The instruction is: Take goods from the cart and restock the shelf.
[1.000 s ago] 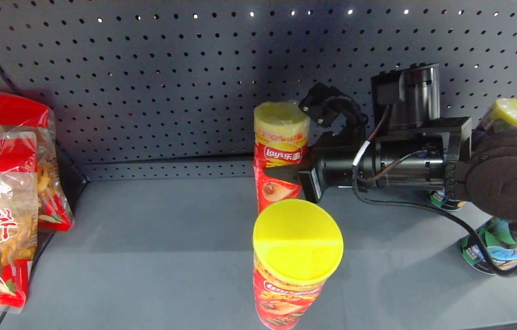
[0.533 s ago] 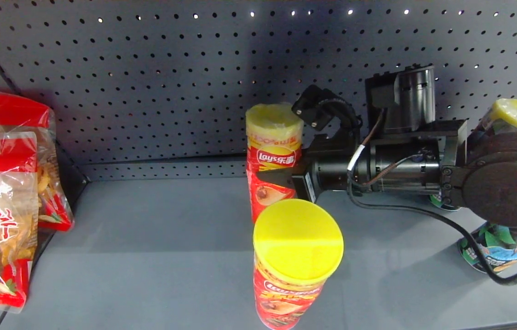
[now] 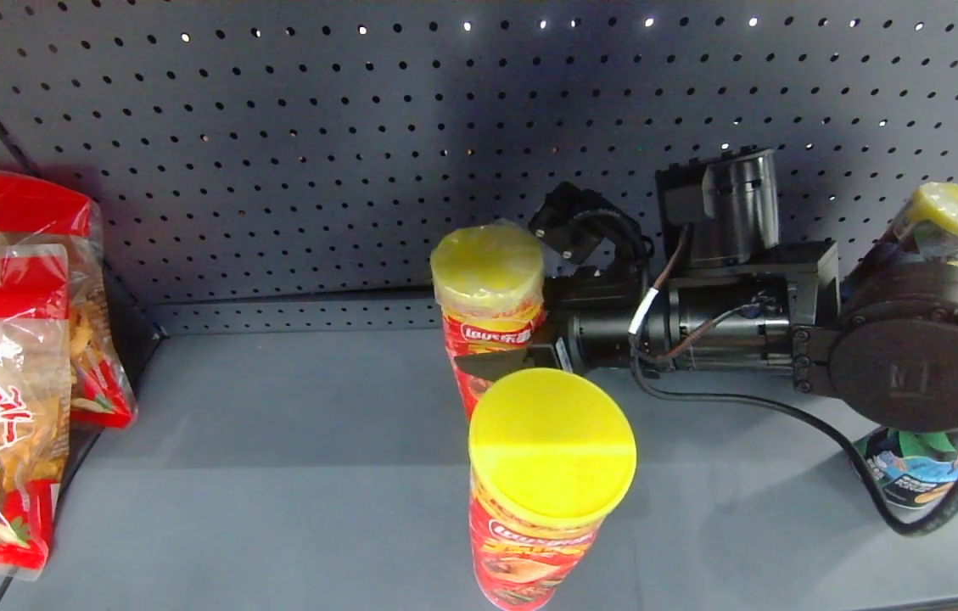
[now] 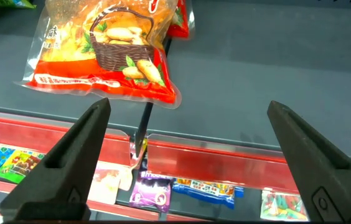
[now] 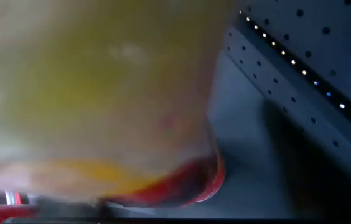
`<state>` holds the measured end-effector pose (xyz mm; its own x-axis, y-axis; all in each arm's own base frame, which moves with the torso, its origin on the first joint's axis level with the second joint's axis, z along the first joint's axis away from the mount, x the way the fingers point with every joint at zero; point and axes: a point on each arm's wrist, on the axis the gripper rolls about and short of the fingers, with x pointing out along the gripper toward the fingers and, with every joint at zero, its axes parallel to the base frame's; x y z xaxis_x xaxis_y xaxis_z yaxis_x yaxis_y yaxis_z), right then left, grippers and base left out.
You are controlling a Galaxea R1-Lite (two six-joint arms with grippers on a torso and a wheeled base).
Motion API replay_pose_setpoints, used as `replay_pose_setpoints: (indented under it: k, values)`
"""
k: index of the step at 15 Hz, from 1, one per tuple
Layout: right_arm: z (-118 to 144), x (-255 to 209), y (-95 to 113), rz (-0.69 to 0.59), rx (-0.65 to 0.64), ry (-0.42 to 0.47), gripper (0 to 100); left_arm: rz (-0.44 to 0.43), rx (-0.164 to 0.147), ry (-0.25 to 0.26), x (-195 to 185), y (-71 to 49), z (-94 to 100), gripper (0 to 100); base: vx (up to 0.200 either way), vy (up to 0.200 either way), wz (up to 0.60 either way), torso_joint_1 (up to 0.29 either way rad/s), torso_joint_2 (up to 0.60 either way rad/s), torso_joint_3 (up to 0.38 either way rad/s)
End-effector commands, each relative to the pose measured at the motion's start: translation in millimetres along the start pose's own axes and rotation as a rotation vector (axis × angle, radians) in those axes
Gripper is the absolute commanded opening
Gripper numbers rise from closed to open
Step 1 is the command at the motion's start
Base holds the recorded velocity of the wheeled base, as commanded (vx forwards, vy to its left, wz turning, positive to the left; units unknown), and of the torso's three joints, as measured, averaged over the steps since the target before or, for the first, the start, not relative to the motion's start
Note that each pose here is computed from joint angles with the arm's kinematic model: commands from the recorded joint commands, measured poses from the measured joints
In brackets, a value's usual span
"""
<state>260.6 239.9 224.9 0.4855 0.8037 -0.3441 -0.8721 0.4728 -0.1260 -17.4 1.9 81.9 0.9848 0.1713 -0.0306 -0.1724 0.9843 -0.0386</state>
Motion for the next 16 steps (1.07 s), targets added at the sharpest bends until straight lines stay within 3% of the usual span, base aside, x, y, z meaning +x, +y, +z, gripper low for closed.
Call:
replay_pose_setpoints:
  k: [1, 5, 11, 16]
  values:
    - [-1, 0, 1, 0.003, -0.001, 0.004, 100, 0.001, 0.000, 0.001, 0, 0.0, 0.0, 100, 0.000, 0.000, 0.00, 0.000, 0.00, 0.000]
    - [-14, -18, 7, 0.006, 0.012, 0.039, 100, 0.001, 0.000, 0.001, 0, 0.0, 0.0, 100, 0.000, 0.000, 0.00, 0.000, 0.00, 0.000]
    - [-36, -50, -6, -0.059, 0.055, 0.085, 100, 0.001, 0.000, 0.001, 0, 0.0, 0.0, 100, 0.000, 0.000, 0.00, 0.000, 0.00, 0.000]
    - [-31, -48, -8, -0.064, 0.050, 0.071, 100, 0.001, 0.000, 0.001, 0, 0.0, 0.0, 100, 0.000, 0.000, 0.00, 0.000, 0.00, 0.000]
